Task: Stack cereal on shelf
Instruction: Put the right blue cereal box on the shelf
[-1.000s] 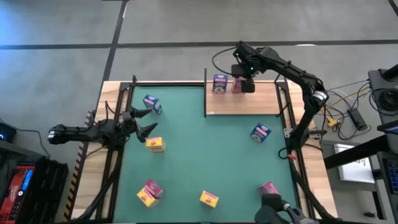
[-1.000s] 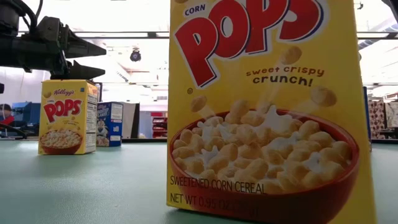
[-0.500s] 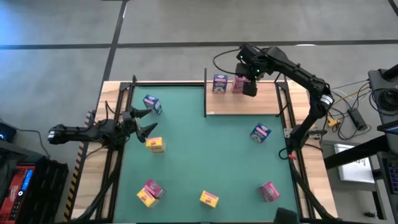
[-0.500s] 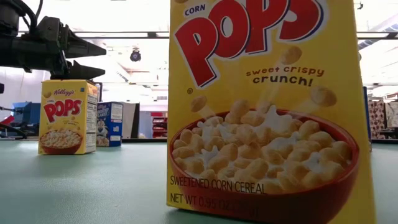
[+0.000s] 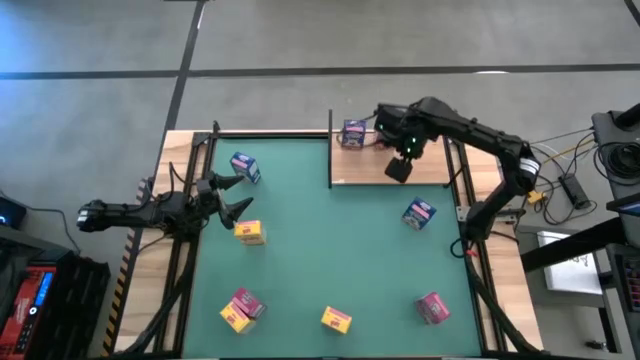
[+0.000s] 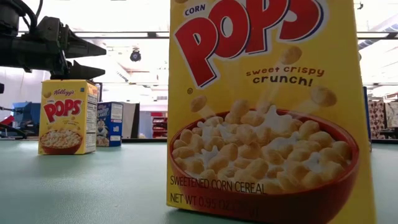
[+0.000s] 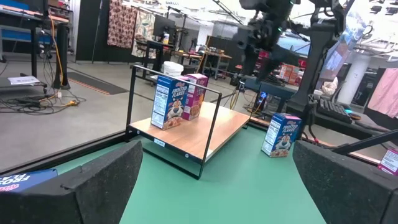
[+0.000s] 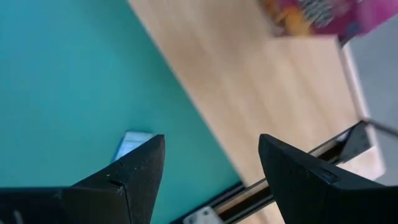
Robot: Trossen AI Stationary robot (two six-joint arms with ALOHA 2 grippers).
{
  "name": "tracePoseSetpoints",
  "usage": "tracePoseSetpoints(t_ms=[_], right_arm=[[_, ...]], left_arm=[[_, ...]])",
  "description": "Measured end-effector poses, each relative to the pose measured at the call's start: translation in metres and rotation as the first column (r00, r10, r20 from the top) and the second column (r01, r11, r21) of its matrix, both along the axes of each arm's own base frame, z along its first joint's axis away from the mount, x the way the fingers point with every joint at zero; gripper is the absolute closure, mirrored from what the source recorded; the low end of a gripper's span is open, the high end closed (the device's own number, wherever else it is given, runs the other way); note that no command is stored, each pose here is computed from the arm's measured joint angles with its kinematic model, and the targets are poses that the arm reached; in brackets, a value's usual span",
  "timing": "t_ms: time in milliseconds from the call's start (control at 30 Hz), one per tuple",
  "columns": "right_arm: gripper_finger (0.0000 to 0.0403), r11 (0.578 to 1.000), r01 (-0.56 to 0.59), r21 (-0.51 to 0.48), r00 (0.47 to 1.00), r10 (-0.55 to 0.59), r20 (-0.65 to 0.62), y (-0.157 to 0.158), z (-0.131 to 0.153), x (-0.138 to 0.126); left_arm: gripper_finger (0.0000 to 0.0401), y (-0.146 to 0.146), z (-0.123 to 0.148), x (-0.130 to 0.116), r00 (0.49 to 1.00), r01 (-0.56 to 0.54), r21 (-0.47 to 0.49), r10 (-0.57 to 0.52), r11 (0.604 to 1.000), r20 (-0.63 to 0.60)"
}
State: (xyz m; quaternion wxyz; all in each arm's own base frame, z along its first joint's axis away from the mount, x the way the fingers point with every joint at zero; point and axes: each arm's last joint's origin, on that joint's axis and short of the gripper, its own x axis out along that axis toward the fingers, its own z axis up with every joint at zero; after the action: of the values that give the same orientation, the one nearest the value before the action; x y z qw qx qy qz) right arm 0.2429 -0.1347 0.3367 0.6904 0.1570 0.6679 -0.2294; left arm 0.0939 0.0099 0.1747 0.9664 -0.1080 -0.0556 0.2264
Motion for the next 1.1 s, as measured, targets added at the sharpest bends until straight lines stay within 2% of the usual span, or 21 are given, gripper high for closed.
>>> tracePoseSetpoints(t_ms=[400,633,767,933,1100], right_arm=[[0.0156,0.994,0.105,0.015,0.994,-0.104,-0.039,0.053,-0.02,0.009],[0.0156,0.995,0.095,0.011,0.995,-0.095,-0.019,0.082,-0.035,0.007],[0.0156,0.996,0.086,0.011,0.996,-0.086,0.016,0.095,-0.046,0.001],[0.0156,0.989,0.14,0.055,0.988,-0.143,0.051,0.108,-0.059,-0.013],[0.0156,0.98,0.199,0.026,0.976,-0.2,0.082,0.11,-0.062,-0.031]], left_arm=[[0.0001,0.0,0.0,0.0,1.0,0.0,0.0,0.0,1.0,0.0],[0.0001,0.0,0.0,0.0,1.0,0.0,0.0,0.0,1.0,-0.001],[0.0001,0.0,0.0,0.0,1.0,-0.001,0.0,0.001,1.0,0.0],[0.0001,0.0,0.0,0.0,1.0,0.0,0.0,0.0,1.0,0.0],[0.0001,0.0,0.0,0.0,1.0,-0.001,0.0,0.001,1.0,0.0]])
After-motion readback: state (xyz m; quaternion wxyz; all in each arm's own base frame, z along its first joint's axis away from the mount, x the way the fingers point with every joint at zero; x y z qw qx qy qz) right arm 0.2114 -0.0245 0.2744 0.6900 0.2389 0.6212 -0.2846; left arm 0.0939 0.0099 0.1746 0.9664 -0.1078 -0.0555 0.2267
